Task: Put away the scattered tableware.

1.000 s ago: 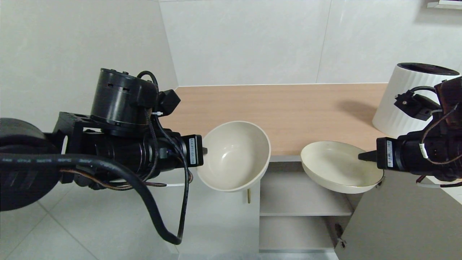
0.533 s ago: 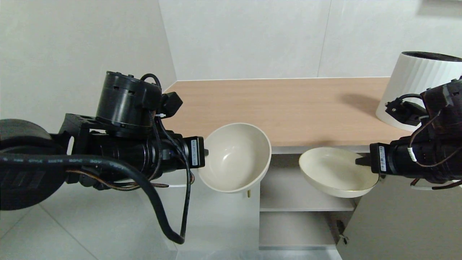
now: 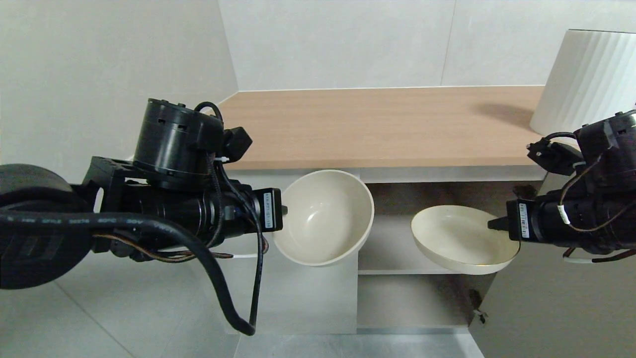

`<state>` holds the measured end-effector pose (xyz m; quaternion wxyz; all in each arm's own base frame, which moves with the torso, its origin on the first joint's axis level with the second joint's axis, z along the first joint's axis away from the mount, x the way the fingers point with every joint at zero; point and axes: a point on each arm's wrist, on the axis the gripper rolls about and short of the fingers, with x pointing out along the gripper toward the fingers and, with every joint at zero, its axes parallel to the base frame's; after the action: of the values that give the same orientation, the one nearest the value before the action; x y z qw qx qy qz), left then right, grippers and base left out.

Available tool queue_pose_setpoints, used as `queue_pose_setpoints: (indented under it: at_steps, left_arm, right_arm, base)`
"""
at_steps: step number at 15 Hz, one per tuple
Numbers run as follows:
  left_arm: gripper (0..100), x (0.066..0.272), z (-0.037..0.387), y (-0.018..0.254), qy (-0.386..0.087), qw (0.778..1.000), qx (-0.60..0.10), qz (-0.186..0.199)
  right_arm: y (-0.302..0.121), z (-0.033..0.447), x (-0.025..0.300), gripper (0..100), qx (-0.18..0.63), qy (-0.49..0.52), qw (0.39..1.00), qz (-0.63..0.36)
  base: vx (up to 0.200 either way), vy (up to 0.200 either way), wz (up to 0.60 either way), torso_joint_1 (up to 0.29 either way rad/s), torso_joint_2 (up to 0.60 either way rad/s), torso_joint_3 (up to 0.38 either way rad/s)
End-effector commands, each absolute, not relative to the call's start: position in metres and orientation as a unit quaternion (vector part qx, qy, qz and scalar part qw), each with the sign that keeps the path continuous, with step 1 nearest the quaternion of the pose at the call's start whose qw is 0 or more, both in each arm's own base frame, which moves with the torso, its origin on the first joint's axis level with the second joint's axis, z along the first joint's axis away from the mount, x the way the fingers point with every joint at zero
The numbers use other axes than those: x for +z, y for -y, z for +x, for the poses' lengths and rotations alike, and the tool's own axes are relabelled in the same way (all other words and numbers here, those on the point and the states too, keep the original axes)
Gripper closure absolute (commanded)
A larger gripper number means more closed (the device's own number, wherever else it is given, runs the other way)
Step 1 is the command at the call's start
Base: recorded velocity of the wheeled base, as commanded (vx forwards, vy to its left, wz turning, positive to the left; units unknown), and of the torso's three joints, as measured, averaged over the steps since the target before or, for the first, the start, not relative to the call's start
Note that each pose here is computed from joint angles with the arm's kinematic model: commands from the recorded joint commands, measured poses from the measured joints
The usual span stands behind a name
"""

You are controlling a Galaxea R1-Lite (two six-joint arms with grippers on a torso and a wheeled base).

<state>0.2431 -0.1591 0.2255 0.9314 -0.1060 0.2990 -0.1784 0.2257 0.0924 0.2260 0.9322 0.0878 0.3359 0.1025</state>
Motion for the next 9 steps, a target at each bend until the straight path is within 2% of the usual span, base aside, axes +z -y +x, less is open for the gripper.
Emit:
queue_pose_setpoints:
  at_steps: [1, 4, 9]
  left_arm:
    - [100, 0.2256, 0.2431, 0.1589, -0.299, 0.932, -0.178, -0.106]
    - [100, 0.2261, 0.2428, 0.1587, -0.298, 0.932, -0.178, -0.107]
    - [100, 0.2246, 0.2427, 0.1598, -0.301, 0.931, -0.179, -0.105]
  right_arm:
    - [-0.0928, 0.2265, 0.2249, 100, 0.102, -0.338, 0.932, 0.087]
    - [-0.0931, 0.2271, 0.2226, 100, 0.101, -0.342, 0.93, 0.085]
    - [-0.0939, 0.2292, 0.2195, 100, 0.1, -0.347, 0.929, 0.084]
  base:
    - [0.0, 0.0, 0.0, -0.124, 0.45, 0.325]
    - [0.0, 0.0, 0.0, -0.067, 0.35, 0.255]
    - [0.0, 0.0, 0.0, -0.012, 0.04, 0.019]
